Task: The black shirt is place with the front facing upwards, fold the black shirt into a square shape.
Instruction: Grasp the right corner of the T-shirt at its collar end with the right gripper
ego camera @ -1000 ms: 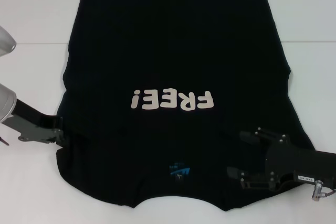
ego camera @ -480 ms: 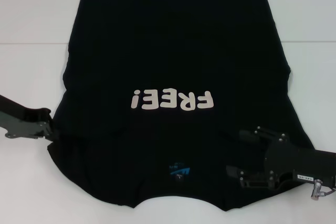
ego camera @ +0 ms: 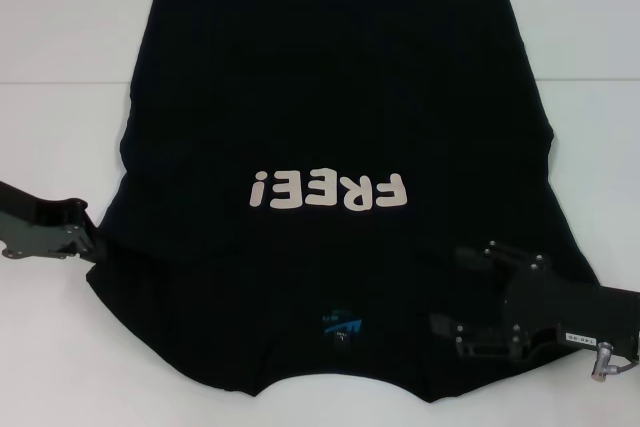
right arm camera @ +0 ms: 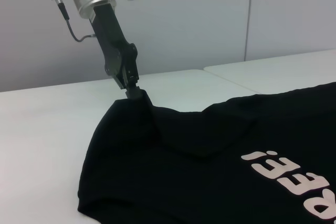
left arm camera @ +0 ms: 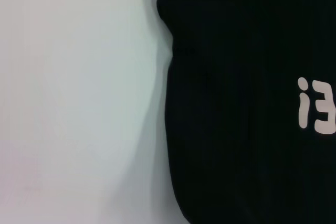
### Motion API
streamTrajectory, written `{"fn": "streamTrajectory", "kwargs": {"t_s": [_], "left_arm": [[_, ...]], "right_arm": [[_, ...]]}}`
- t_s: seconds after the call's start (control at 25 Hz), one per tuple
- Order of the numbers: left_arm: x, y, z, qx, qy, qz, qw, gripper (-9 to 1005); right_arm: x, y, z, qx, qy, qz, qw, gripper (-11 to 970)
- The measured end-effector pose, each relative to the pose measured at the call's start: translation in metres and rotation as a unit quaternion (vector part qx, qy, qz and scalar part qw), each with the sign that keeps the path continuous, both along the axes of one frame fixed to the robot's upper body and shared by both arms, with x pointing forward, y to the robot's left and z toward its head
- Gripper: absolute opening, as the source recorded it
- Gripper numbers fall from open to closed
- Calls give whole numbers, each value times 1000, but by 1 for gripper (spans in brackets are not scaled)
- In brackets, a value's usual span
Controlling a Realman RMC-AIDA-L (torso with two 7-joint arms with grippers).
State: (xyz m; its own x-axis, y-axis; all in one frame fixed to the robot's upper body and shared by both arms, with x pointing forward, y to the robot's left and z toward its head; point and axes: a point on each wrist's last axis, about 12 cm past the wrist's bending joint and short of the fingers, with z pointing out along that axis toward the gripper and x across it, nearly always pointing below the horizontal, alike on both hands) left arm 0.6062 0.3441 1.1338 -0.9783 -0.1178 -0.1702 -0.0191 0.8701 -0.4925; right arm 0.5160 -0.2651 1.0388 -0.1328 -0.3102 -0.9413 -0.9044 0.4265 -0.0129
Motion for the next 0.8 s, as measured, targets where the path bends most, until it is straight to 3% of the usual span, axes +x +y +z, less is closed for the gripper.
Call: {"fn": "streamTrajectory", "kwargs": {"t_s": [0.2, 0.44, 0.6, 0.64, 0.68, 0.8], "left_arm": [[-1, 0, -3, 3, 1, -1, 1000, 3], [-2, -1, -4, 5, -3, -11, 1000, 3], [-2, -1, -5, 6, -6, -18, 1000, 3], [-2, -2, -5, 7, -6, -19, 1000, 3], [-3, -2, -5, 8, -6, -21, 1000, 3], [-2, -3, -5, 8, -6, -25, 1000, 3]], "right_arm": [[4, -8, 9, 42, 49, -37, 997, 947], [22, -40, 53, 106, 176, -99, 974, 946], [34, -66, 87, 71, 293, -147, 942, 947], [40, -74, 101, 43, 349, -175, 920, 946], [40, -74, 101, 43, 349, -175, 920, 945], [47, -86, 121, 0, 420, -213, 882, 941]]}}
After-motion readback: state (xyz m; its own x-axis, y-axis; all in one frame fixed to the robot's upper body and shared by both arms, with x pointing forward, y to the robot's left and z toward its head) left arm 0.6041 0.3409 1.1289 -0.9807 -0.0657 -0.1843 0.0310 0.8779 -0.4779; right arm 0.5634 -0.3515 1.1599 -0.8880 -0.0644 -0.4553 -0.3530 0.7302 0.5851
